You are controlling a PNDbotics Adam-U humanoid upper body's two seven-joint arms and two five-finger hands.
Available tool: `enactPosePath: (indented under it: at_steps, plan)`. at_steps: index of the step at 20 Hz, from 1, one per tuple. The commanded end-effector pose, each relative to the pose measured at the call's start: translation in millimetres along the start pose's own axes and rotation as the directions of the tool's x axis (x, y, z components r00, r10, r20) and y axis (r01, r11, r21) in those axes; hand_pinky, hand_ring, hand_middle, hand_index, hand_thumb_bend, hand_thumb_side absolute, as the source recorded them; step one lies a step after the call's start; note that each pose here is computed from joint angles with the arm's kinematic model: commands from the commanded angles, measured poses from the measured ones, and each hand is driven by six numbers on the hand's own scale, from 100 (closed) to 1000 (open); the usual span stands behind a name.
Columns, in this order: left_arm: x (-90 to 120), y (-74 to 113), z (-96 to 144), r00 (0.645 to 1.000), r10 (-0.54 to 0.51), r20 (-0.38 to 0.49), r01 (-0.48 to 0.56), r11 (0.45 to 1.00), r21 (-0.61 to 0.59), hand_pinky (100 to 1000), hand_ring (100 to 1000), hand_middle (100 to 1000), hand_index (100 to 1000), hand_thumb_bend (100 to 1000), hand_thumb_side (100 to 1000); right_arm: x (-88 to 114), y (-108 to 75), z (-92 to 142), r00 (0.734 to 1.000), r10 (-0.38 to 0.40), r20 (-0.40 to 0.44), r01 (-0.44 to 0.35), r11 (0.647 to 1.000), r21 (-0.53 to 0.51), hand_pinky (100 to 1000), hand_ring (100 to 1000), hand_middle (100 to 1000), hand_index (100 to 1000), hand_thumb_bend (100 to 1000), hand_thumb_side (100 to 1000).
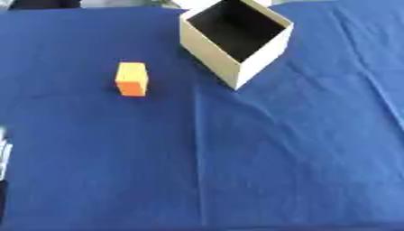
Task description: Pick up objects on the table and place them in the box.
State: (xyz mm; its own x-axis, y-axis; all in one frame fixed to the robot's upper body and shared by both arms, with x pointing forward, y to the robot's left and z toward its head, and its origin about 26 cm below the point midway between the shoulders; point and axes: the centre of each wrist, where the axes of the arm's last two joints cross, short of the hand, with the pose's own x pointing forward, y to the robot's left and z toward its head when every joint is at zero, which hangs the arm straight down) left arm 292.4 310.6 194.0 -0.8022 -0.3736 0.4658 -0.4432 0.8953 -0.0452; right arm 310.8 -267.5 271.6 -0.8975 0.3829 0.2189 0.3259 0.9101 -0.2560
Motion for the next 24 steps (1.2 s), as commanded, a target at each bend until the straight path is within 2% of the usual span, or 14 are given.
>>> enactPosePath:
  at_steps: [1,5,9,13,16,19,22,23,24]
  plan:
    - [5.8,3.6,-7.9,0.999,-0.014,0.038,0.014,1.0,-0.016,473,589,659,715,179,630,4.9,-5.5,-8.0,0.999,0.013,0.036,-0.014,1.0,0.004,780,710,639,756,100,804]
    - [8.1,7.3,-15.8,0.996,-0.048,0.069,0.054,0.996,-0.075,472,588,661,718,182,629,4.9,-6.2,-8.3,0.999,0.017,0.037,-0.017,1.0,0.007,780,710,639,756,100,804]
    - [15.0,4.2,-32.9,0.986,-0.101,0.134,0.125,0.975,-0.183,469,585,663,724,188,632,4.7,-7.7,-7.9,0.999,0.025,0.037,-0.026,1.0,0.017,780,709,638,757,100,804]
    - [24.6,-2.6,-51.8,0.966,-0.165,0.201,0.221,0.926,-0.305,465,580,663,730,178,629,4.6,-8.6,-8.0,0.999,0.031,0.039,-0.032,0.999,0.026,780,709,638,757,100,801]
    - [27.3,-9.7,-64.7,0.948,-0.209,0.238,0.291,0.875,-0.388,467,581,666,738,206,653,4.7,-9.1,-8.3,0.999,0.034,0.04,-0.036,0.999,0.032,780,709,638,757,100,805]
    - [33.5,-3.8,-81.3,0.931,-0.26,0.255,0.35,0.834,-0.427,467,581,666,738,206,653,4.8,-8.7,-8.5,0.999,0.031,0.041,-0.033,0.999,0.031,780,709,638,757,100,805]
    - [45.8,5.2,-94.8,0.919,-0.295,0.261,0.385,0.816,-0.431,467,581,666,738,206,653,5.1,-7.5,-9.1,0.999,0.025,0.042,-0.026,0.999,0.028,780,709,638,757,100,805]
    - [48.2,6.6,-98.5,0.916,-0.307,0.259,0.394,0.81,-0.434,477,588,677,768,259,698,5.4,-7.2,-9.5,0.999,0.023,0.044,-0.025,0.999,0.031,780,708,637,757,100,807]
    - [48.2,6.1,-102.6,0.908,-0.328,0.262,0.415,0.792,-0.447,481,592,682,775,271,705,5.9,-6.9,-10.7,0.998,0.023,0.05,-0.025,0.999,0.04,780,708,637,757,100,807]
